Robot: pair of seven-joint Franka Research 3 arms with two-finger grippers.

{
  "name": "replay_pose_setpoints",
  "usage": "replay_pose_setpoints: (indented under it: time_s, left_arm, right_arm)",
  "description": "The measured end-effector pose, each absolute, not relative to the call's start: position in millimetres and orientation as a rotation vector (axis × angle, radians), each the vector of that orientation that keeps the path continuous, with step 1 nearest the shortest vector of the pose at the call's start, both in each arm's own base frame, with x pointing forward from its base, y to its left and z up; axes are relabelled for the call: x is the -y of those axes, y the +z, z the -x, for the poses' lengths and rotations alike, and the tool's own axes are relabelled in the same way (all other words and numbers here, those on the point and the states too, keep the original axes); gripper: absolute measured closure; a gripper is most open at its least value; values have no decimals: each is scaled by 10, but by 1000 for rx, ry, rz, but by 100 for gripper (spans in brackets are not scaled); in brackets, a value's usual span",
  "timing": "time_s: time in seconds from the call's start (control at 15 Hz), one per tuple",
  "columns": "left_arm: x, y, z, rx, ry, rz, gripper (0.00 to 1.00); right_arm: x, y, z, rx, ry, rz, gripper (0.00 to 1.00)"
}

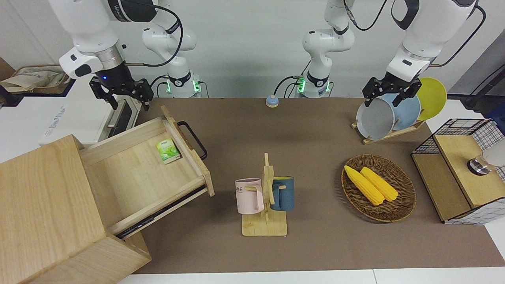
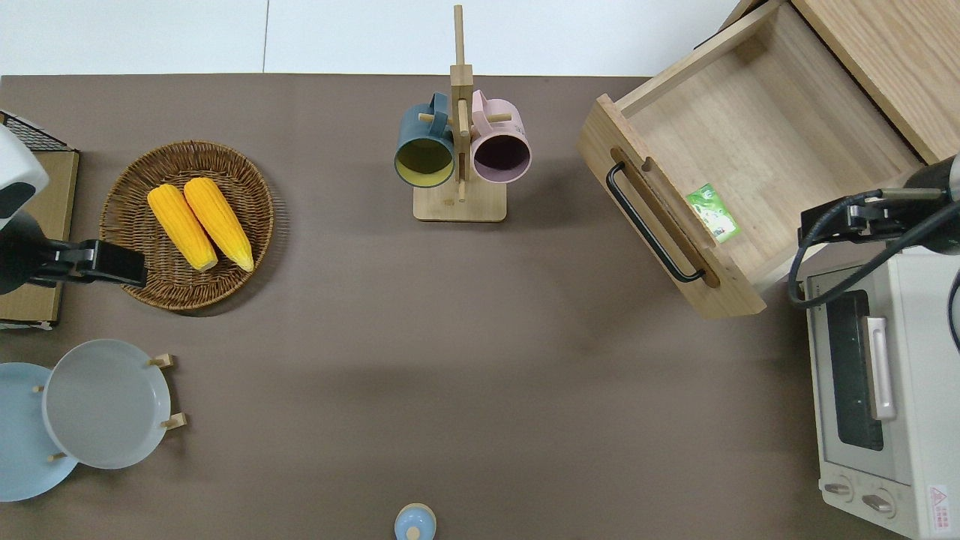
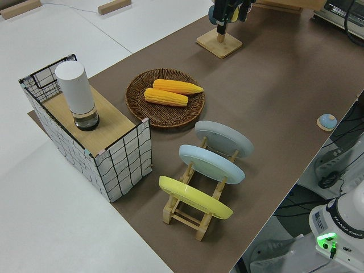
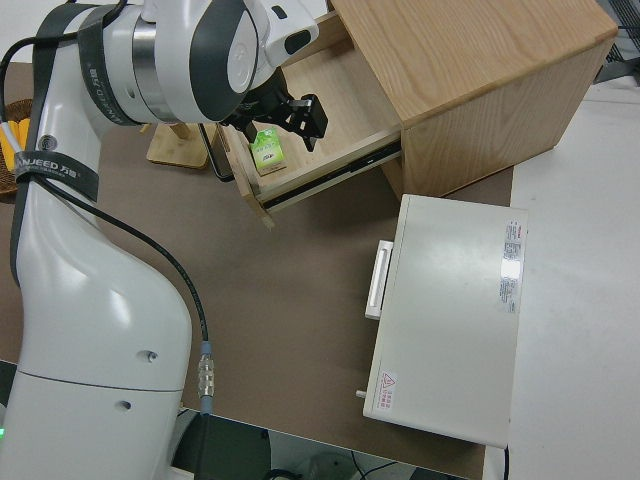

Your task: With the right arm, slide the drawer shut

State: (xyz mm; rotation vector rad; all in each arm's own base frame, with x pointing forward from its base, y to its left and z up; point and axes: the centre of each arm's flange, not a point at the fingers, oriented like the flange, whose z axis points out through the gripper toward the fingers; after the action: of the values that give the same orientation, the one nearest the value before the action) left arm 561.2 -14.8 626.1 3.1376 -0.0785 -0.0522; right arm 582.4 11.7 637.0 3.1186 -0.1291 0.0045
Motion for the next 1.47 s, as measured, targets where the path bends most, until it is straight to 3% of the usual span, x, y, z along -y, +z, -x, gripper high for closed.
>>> replay_pose_setpoints:
  time_s: [0.67,0.87,1.13,1.47]
  left_arm:
    - [148,6261,-5612,79,-52,-3138,0]
    - [148,6261,-5612,78,-52,-3138,0]
    - [148,6261,-5612,78,-52,-3138,0]
    - [148,6261,-5612,78,-52,-3138,0]
  right_arm:
    - [-139,6330,-5845,120,-6,-3119,1]
    - [-139,6330,-5845,107,-6,-3119,6]
    - [-138,6330,-5845,100,-6,-3119,49]
    - [-141,6344,-5845,99,-1,-3120,95]
